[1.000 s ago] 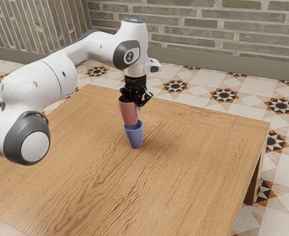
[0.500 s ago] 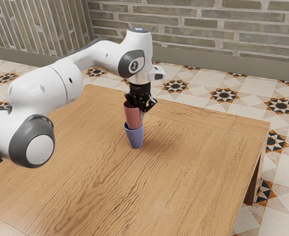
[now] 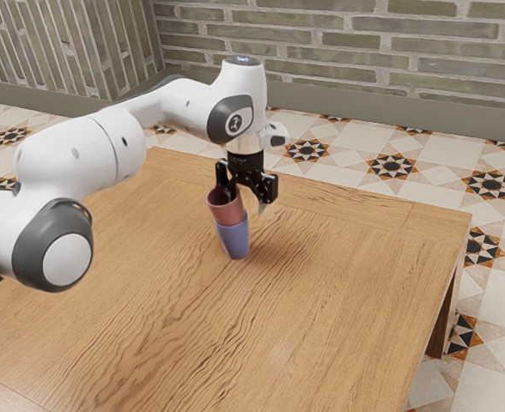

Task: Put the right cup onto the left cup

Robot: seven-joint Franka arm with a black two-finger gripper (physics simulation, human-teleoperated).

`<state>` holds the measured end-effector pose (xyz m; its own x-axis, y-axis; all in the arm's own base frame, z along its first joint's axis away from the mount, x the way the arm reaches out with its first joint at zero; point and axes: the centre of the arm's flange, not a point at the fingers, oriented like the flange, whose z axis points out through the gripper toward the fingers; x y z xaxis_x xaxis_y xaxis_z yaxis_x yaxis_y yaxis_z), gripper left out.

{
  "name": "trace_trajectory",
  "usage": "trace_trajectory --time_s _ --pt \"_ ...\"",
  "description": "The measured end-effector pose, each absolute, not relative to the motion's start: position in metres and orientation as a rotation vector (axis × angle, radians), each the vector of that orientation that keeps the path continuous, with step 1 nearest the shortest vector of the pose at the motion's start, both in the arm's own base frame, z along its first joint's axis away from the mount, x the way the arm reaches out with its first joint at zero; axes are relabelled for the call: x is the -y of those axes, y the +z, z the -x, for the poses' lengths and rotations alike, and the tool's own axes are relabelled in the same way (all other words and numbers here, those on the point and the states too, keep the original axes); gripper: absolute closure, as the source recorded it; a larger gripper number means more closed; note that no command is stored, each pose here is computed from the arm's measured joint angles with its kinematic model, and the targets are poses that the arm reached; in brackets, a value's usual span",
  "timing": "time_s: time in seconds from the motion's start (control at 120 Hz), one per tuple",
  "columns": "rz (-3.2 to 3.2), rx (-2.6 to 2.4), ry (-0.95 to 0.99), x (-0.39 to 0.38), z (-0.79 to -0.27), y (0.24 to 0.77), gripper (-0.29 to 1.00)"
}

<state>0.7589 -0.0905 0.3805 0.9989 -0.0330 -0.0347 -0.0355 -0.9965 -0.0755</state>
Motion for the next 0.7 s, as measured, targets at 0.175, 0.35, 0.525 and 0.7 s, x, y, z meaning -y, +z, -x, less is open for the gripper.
trace_trajectory --time_s 0.175,0.35,0.525,0.7 --pt "3.059 -0.076 -0.017 0.098 -0.744 0.431 0.06" --pt "3.05 -0.078 -0.06 0.097 -0.713 0.502 0.03" --pt "3.033 -0.053 0.005 0.079 -0.651 0.559 0.01" --pt "3.024 -0.055 0.062 0.076 -0.594 0.59 0.01"
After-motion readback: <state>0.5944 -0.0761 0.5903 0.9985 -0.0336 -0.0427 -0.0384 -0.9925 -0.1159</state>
